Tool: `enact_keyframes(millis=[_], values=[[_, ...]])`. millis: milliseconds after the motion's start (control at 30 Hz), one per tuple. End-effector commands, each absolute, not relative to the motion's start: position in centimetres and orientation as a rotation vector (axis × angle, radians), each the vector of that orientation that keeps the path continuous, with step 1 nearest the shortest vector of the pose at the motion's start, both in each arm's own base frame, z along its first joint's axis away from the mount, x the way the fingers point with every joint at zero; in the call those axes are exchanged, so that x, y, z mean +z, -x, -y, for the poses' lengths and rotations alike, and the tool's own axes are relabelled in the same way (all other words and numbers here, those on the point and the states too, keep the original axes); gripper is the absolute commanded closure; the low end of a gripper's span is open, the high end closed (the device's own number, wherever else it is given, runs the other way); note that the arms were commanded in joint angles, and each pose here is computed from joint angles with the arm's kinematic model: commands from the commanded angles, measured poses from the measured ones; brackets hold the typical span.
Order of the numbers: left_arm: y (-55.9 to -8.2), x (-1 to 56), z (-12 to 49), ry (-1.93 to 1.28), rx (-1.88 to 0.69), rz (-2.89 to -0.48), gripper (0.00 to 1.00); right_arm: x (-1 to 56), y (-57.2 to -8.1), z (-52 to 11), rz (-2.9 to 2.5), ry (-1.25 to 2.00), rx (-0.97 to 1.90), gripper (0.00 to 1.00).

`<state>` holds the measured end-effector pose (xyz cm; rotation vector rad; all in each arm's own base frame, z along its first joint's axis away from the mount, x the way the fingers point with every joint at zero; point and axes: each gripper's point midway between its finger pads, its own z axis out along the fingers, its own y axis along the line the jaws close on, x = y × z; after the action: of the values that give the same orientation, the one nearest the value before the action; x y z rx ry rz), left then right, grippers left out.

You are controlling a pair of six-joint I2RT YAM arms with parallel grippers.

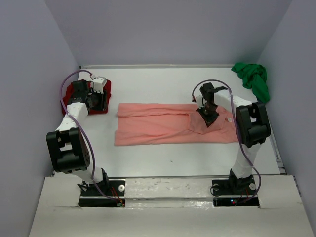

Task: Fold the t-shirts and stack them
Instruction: Fold the tshirt

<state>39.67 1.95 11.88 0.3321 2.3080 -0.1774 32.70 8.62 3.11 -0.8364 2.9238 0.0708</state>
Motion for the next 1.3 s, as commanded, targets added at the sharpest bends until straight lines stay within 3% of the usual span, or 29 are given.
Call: enact_keyframes(millis=[0,300,533,833,967,1067,1267], values=[[-39.6,13.6,-1.6,-0.355,-0.185,-2.257,0.53,5.0,-32.0,-6.1,-2.893,0.768,-0.050,1.00],[-39.4,14.5,-1.0,-0.374,-0.213,-2.225,0.52,9.5,-26.1,-2.7,-2.839,0.690,-0.169,1.00],[-39.3,15.4,-0.7,-0.384,-0.224,-2.203,0.52,10.9,-27.4,-3.9,-2.797,0.642,-0.097,1.00],[-39.2,14.2,1.3,-0.502,-0.295,-2.216,0.53,8.3,-27.9,-1.1,-2.834,0.499,-0.303,1.00],[-39.2,12.6,4.8,-0.662,-0.321,-2.237,0.61,7.7,-27.3,0.4,-2.860,0.427,-0.352,1.00],[-38.9,11.1,7.8,-0.773,-0.365,-2.244,0.74,7.9,-27.7,1.5,-2.858,0.359,-0.363,1.00],[-38.8,10.2,11.2,-0.885,-0.431,-2.234,0.82,7.7,-28.8,1.5,-2.866,0.315,-0.353,1.00]])
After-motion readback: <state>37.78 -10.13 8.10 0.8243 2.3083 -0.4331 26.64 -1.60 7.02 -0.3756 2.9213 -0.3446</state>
